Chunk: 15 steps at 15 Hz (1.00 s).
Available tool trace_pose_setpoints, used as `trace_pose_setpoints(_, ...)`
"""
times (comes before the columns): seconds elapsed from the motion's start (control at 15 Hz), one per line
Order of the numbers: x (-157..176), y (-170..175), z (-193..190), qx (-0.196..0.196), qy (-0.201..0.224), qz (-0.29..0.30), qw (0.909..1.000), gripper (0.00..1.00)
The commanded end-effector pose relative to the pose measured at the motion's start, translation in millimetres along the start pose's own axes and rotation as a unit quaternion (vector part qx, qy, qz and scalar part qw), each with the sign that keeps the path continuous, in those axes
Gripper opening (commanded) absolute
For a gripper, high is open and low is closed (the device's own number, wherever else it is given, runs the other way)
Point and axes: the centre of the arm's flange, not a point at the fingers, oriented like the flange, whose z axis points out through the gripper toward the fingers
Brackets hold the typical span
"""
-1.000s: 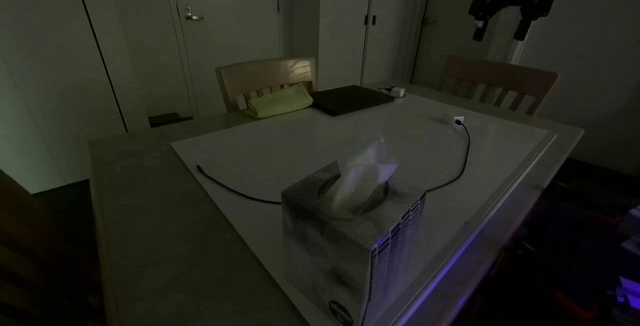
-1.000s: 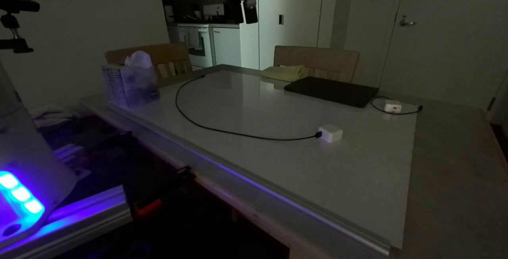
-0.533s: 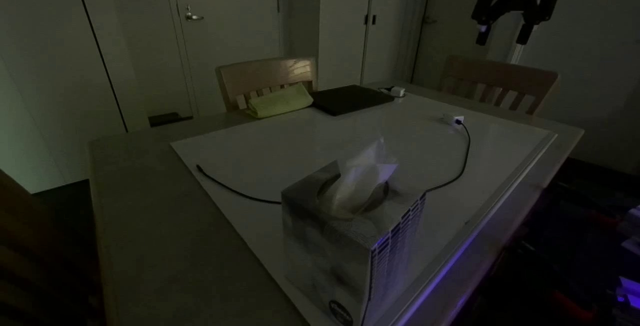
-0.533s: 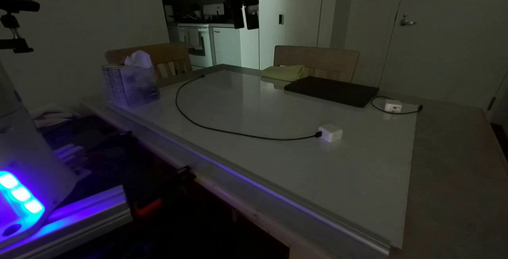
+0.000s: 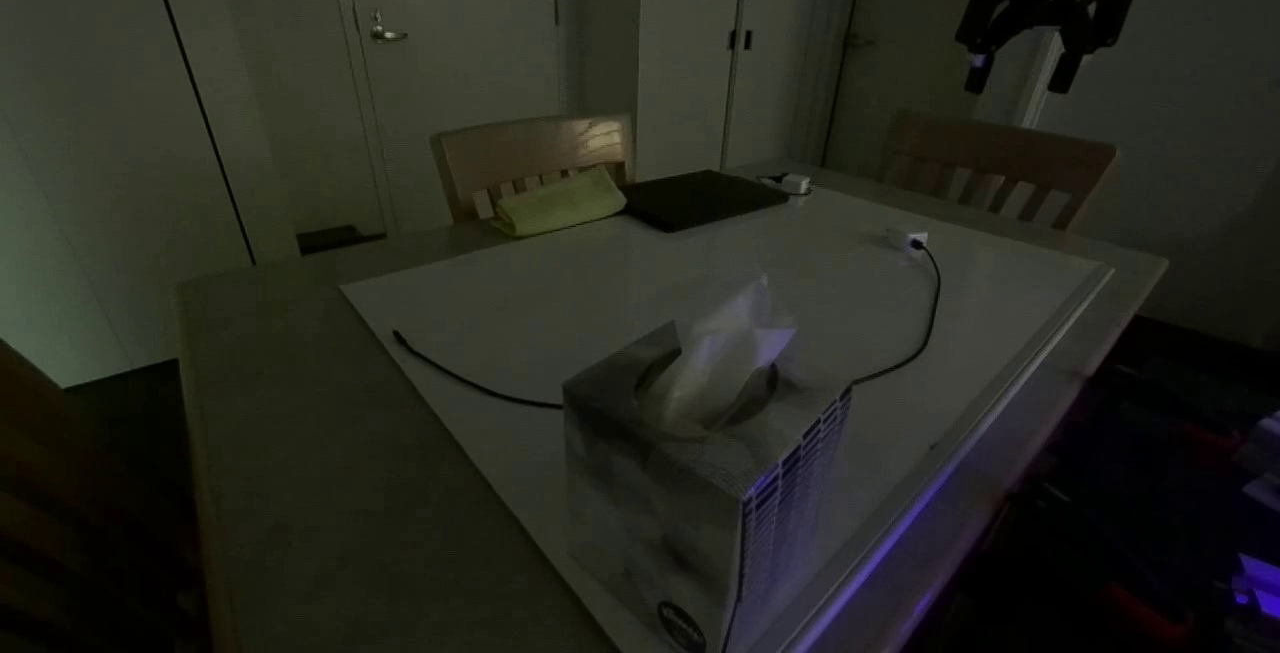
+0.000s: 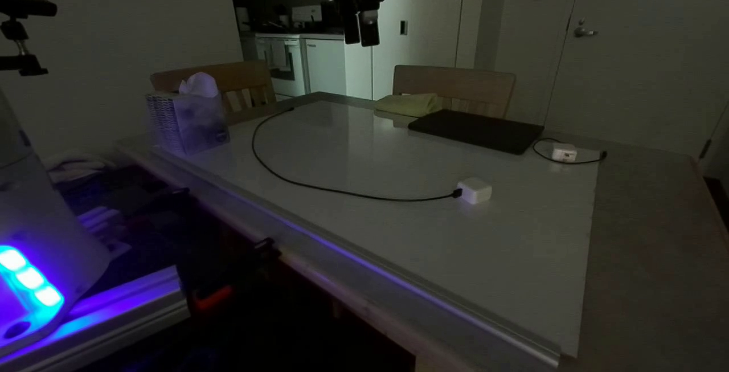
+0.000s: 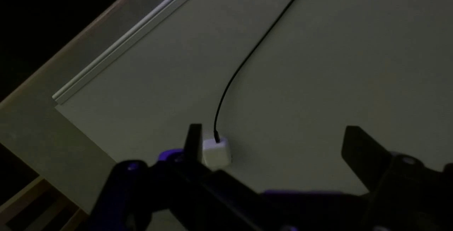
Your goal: Put the charging cable in circle form.
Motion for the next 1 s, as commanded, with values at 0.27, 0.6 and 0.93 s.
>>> trace_pose_setpoints(0.27, 49.2, 29.6, 38.6, -0.021, -0.039, -0.014, 0.9989, 1.00)
trace_pose_setpoints(0.6, 74.5, 35.3, 63.0, -0.014, -0.060, -0.030, 0.9976, 1.00)
trace_pose_setpoints(0.93, 99.6, 40.3, 77.6, -0.010, -0.073, -0.030, 0.9968, 1.00)
